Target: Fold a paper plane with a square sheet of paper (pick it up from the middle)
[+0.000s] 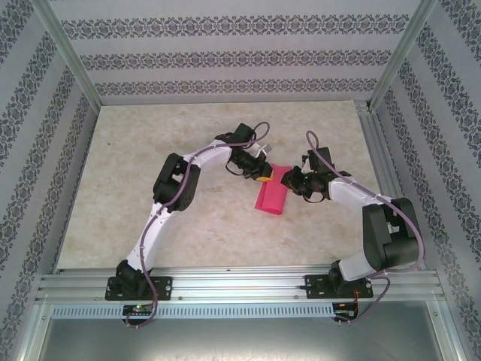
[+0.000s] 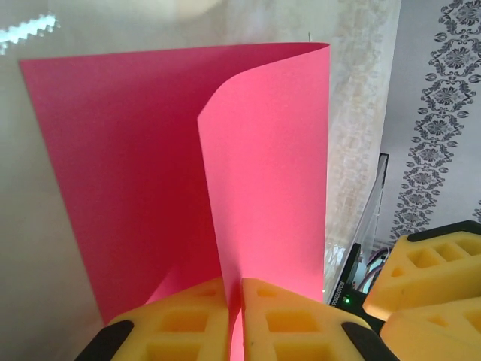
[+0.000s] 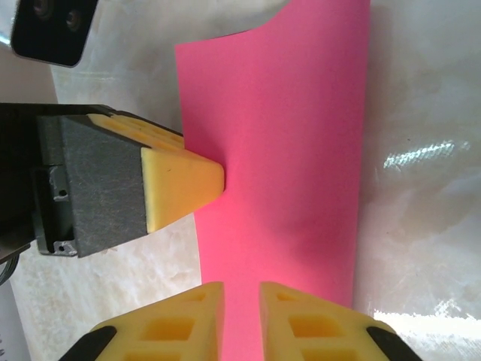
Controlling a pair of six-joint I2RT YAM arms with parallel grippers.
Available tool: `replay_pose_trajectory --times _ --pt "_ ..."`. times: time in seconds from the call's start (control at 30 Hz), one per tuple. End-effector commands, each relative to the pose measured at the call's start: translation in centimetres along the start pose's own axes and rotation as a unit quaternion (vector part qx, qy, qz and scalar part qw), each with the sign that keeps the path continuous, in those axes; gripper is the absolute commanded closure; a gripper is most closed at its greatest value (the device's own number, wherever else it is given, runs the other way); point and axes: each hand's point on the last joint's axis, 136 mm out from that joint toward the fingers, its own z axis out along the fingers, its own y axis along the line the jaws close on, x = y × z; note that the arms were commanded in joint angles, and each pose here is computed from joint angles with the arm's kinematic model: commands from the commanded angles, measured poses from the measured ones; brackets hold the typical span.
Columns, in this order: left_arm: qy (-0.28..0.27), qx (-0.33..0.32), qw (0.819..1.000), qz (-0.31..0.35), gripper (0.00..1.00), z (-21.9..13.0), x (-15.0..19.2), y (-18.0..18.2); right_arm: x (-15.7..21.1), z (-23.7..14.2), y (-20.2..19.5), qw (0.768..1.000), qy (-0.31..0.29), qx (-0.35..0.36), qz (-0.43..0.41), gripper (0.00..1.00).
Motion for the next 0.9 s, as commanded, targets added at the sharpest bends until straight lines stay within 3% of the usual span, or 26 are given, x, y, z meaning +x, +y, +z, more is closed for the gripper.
replay_pose_trajectory --times 0.0,0.3,0.87 --pt "-0.012 0.004 0.999 0.038 0.86 -0.7 -1.2 -0.9 -0.8 0.5 1.5 1.0 -0.011 -0.019 -0.005 0.8" --pt "0.009 -0.021 0.999 0.045 0.86 -0.5 -1.0 0.3 -0.8 1.8 1.9 1.0 -0.004 -0.02 -0.002 0.79" --pt "-0.007 -0.051 0.998 0.042 0.86 -0.7 -1.4 1.5 -0.5 3.0 1.4 1.0 0.01 -0.006 -0.005 0.78"
